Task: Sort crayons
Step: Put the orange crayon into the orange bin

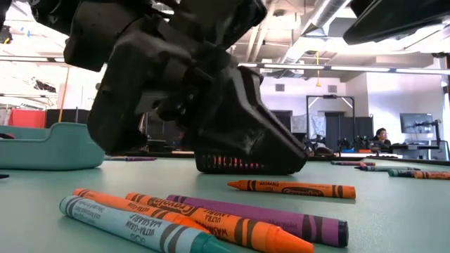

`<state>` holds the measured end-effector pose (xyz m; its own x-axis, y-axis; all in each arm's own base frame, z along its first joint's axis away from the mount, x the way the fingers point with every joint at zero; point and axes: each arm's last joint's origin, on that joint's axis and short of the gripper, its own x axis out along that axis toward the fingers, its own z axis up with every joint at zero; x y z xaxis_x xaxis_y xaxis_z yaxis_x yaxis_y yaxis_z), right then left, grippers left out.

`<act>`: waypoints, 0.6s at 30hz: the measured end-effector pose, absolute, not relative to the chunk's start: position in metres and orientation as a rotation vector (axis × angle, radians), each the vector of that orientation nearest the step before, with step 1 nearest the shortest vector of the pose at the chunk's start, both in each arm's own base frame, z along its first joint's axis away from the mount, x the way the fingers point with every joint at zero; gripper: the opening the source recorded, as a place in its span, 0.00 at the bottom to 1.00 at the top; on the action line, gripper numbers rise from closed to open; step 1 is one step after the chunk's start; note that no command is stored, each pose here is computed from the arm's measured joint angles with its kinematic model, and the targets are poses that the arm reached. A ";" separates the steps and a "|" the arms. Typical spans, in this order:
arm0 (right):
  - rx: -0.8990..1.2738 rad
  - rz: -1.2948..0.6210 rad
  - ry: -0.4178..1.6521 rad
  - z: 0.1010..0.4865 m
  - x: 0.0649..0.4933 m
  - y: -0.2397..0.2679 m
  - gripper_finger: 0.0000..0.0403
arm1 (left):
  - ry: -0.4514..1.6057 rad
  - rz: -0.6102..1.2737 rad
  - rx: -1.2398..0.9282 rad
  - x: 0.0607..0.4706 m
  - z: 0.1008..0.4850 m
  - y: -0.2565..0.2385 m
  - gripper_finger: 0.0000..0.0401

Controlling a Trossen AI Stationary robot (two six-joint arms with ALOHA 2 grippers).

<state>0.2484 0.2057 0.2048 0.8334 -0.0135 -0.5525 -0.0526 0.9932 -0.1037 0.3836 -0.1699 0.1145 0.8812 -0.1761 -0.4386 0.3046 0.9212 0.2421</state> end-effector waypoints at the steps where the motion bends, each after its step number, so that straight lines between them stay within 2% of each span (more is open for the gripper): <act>1: -0.116 0.021 0.585 0.205 0.248 0.206 0.16 | 0.431 -0.250 0.316 0.383 0.114 -0.170 0.18; 6: -0.116 0.021 0.585 0.205 0.248 0.206 0.16 | 0.490 -0.221 0.320 0.382 0.109 -0.165 0.23; 11: -0.116 0.021 0.585 0.205 0.248 0.206 0.16 | 0.538 -0.226 0.300 0.382 0.105 -0.160 0.24; 18: -0.116 0.021 0.586 0.205 0.248 0.206 0.16 | 0.602 -0.238 0.296 0.382 0.100 -0.153 0.17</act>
<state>0.2483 0.2058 0.2048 0.8333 -0.0130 -0.5527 -0.0532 0.9932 -0.1036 0.3816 -0.1528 0.1003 0.7994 -0.1331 -0.5859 0.3036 0.9310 0.2028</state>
